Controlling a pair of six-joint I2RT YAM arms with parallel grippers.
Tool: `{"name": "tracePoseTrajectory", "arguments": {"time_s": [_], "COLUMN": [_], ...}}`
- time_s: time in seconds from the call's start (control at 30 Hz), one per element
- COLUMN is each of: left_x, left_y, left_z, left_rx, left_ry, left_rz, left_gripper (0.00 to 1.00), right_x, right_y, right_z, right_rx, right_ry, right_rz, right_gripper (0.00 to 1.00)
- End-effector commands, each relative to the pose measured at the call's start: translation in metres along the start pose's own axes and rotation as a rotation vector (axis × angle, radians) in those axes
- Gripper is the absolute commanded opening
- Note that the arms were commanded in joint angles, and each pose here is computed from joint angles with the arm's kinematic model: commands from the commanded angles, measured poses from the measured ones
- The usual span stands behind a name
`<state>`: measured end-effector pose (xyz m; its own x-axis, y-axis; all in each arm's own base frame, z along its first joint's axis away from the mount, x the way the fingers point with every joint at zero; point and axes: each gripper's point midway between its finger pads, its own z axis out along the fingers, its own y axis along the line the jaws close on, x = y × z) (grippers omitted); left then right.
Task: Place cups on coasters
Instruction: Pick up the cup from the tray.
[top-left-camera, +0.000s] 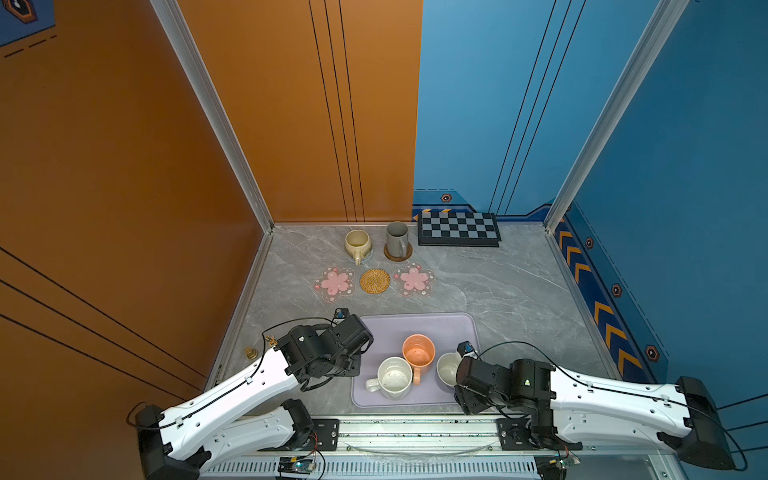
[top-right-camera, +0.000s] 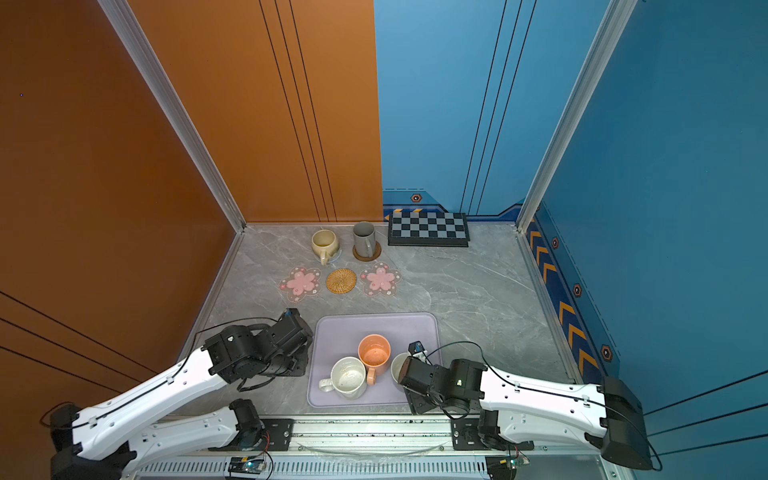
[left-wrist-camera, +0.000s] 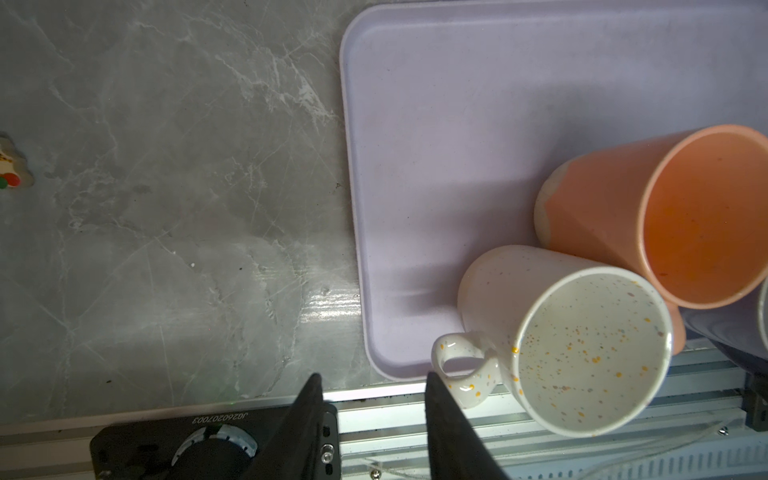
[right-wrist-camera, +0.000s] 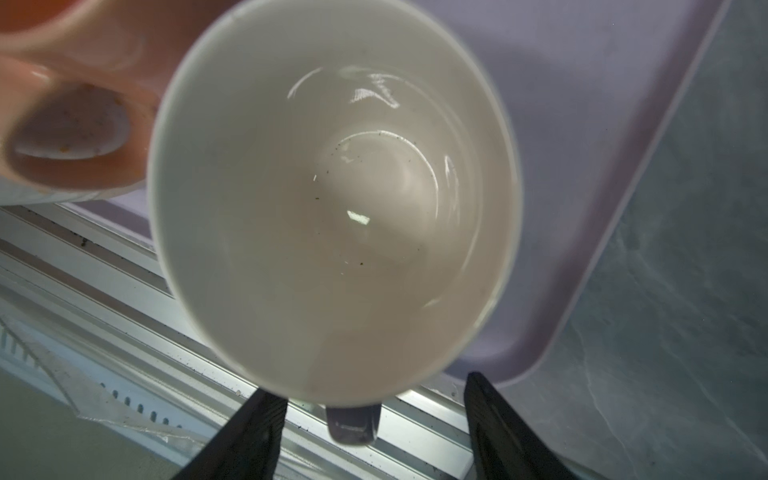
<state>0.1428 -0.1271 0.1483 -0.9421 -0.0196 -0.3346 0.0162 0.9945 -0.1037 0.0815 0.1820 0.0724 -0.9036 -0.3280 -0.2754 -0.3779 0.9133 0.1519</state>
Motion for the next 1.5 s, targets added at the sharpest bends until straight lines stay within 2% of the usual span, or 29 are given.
{"name": "tracePoseTrajectory", "arguments": {"time_s": [0.0,0.13,0.17,0.23,0.43,0.63,1.0,1.2,1.47], "left_x": [0.001,0.000,0.000,0.000,0.000,-0.001,-0.004,-0.005,-0.006], "left_y": [0.009,0.009,0.010,0.010,0.012,0.013,0.014,0.014,0.014], "left_z": [0.003,0.004,0.004,0.004,0.007,0.009,0.012,0.012,0.012], "left_rx": [-0.043,-0.049,-0.051,-0.054,-0.065,-0.077,-0.096,-0.099,-0.102], "left_ry": [0.007,0.010,0.010,0.011,0.018,0.027,0.030,0.031,0.027], "left_rz": [0.011,0.010,0.010,0.009,0.007,0.010,0.013,0.015,0.013], "left_gripper": [0.41,0.41,0.41,0.41,0.42,0.42,0.42,0.41,0.40], "right_x": [0.001,0.005,0.005,0.005,0.005,0.002,-0.014,-0.016,-0.027], "right_y": [0.001,0.009,0.009,0.007,0.007,-0.005,-0.015,-0.009,-0.003], "right_z": [0.007,0.013,0.014,0.017,0.020,0.024,0.014,0.019,0.016], "right_rx": [0.005,-0.025,-0.021,-0.003,-0.010,-0.005,-0.048,-0.071,-0.050], "right_ry": [0.018,0.062,0.064,0.067,0.078,0.072,-0.053,-0.054,-0.094], "right_rz": [-0.016,-0.036,-0.038,-0.040,-0.061,0.010,0.104,0.107,0.051], "right_gripper": [0.69,0.72,0.70,0.61,0.52,0.53,0.45,0.39,0.37]}}
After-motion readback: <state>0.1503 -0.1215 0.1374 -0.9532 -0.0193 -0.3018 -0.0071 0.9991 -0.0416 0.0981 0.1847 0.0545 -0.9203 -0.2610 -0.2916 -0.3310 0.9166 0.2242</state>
